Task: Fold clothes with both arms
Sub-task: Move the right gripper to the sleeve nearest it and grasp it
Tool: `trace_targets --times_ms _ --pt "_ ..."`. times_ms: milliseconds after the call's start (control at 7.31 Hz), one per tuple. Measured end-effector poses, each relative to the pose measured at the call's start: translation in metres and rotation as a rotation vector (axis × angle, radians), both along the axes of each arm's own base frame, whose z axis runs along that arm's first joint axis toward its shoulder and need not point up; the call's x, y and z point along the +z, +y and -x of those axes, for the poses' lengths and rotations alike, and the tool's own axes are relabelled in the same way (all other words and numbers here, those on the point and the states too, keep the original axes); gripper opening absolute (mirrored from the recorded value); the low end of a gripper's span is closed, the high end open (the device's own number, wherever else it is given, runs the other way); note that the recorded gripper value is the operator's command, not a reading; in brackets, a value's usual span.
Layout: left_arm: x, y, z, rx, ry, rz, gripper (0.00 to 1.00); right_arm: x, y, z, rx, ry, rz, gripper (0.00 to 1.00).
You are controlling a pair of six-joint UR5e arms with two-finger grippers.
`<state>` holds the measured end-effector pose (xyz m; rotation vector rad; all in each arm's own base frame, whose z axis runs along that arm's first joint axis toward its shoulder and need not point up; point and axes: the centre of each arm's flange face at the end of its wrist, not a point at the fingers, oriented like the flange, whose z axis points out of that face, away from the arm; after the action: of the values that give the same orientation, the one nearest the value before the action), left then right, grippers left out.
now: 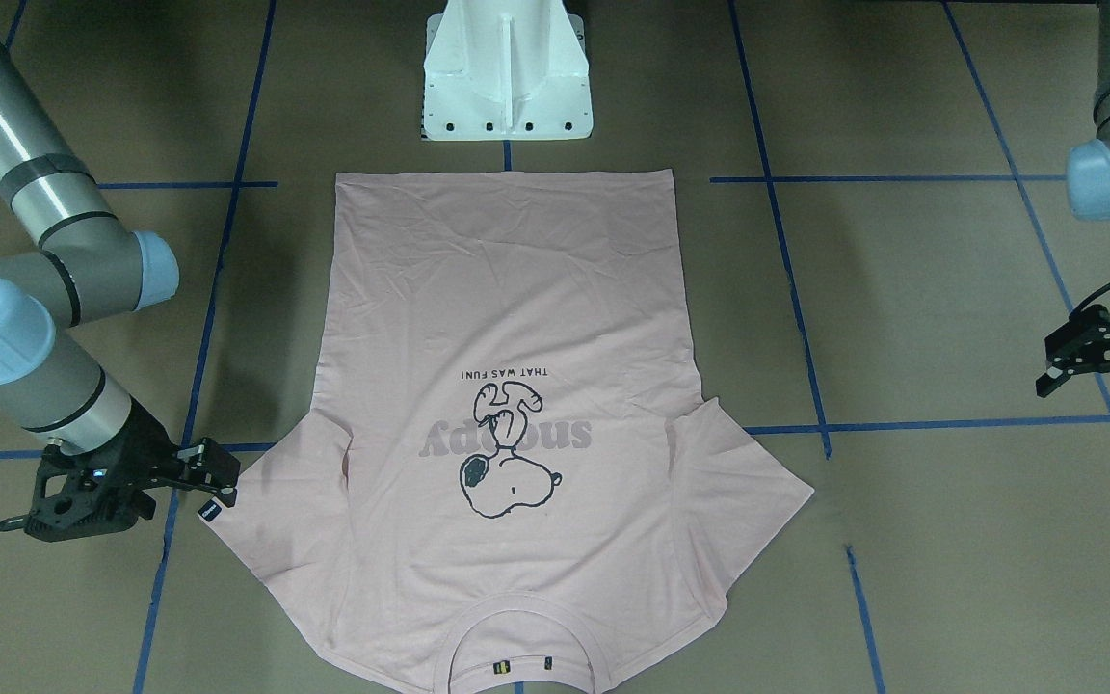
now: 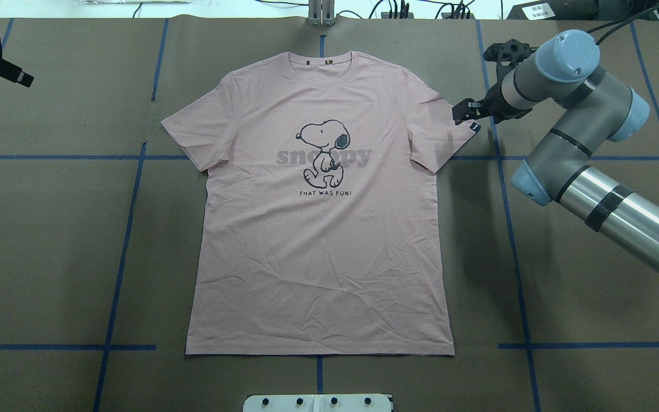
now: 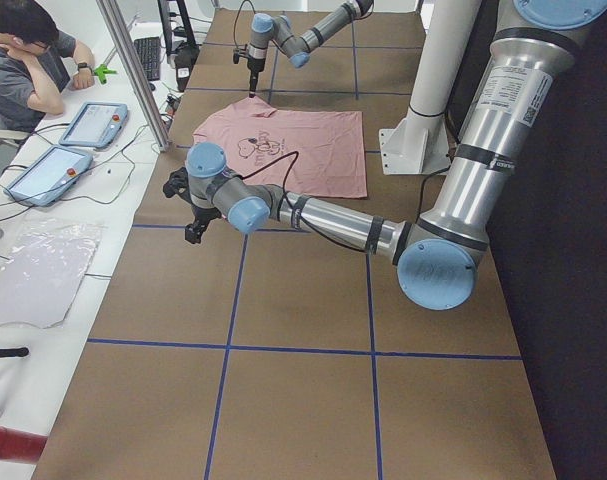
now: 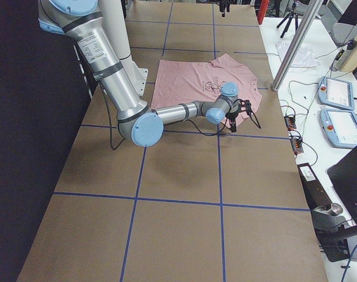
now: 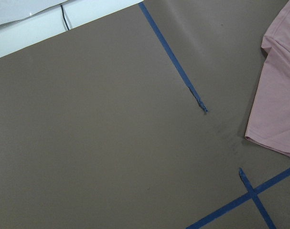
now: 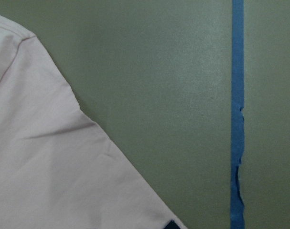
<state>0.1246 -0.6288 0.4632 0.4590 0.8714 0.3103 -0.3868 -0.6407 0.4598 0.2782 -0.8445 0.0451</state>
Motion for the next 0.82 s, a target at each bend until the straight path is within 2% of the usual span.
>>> trace_targets --times_ms 274,411,547,684,821 --pt "-0.0018 0.0001 -0.0007 -0.002 0.004 -0.006 1.0 0.0027 0.0002 0.0021 -0.001 0.006 0.002 0.85" --pt "-0.0019 0.0002 -0.0009 -0.002 0.004 -0.007 1.0 0.004 0.0001 0.0029 0.0 0.009 0.003 0.77" --pt "-0.0017 0.0003 -0.0007 -0.003 0.005 -0.007 1.0 0.0036 -0.0004 0.0036 0.001 0.01 0.002 0.62" --pt "-0.0011 0.0006 -0.0005 -0.003 0.004 -0.007 1.0 0.0025 -0.0009 0.0048 0.001 0.011 0.001 0.38" --pt "-0.0007 0.0007 -0.0003 -0.003 0.004 -0.006 1.0 0.0017 -0.0014 0.0057 0.001 0.011 0.001 0.23"
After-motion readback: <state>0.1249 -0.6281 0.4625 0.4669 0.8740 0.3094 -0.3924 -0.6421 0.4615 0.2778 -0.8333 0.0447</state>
